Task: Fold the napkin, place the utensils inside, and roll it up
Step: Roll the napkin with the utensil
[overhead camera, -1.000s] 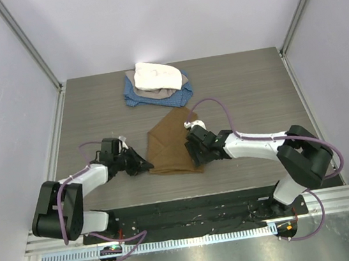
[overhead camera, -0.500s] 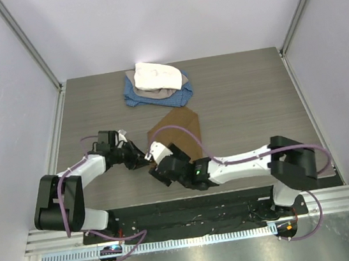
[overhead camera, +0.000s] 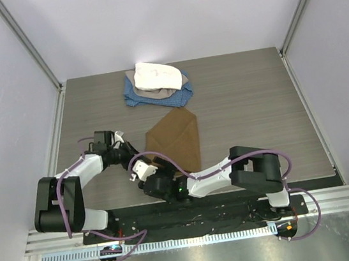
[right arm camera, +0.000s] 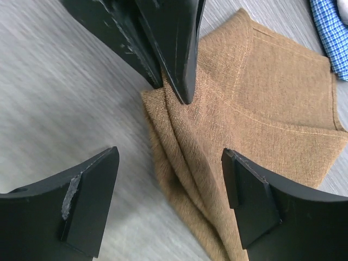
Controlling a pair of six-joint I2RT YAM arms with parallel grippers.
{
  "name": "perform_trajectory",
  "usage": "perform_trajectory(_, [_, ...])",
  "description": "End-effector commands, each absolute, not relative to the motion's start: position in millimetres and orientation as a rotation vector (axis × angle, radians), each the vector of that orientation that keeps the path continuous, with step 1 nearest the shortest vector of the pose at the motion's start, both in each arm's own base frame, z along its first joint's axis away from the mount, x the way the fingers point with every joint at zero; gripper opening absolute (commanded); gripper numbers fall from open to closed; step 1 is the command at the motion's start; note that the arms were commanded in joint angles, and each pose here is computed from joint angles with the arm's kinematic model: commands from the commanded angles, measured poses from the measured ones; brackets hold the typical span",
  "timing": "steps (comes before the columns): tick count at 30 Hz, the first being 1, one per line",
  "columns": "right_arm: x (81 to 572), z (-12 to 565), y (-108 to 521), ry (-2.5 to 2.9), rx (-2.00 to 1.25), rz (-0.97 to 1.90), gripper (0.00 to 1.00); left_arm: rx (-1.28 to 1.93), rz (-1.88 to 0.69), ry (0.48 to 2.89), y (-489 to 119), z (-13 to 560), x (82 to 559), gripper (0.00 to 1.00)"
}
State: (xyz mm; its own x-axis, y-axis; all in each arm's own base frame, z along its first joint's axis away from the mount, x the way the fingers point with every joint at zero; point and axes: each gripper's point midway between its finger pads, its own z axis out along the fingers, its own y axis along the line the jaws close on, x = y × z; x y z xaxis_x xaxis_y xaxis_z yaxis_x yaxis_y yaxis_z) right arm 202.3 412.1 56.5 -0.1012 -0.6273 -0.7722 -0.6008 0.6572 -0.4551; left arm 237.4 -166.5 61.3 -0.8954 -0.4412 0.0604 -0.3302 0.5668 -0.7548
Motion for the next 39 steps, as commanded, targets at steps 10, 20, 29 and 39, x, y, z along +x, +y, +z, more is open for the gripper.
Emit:
perform_trajectory(10, [219.1,44.7,368.1,1.749,-0.865,-0.278,0.77,-0.595,-1.275,2.610,-158.9,80.9,244.2,0.00])
perform_trajectory(20, [215.8,24.0,338.4,1.768,-0.893,-0.337,0.61,-0.604,-1.267,2.606,-153.6,80.1,247.6,0.00])
perform_trajectory(29, [209.5,18.9,356.0,1.742,-1.057,-0.210,0.24,-0.574,-1.170,2.635,-145.4,71.6,249.8,0.01])
perform_trajectory(39, [197.1,13.8,366.3,1.965,-1.278,0.076,0.01,-0.676,-0.894,2.469,-115.5,69.9,264.5,0.74])
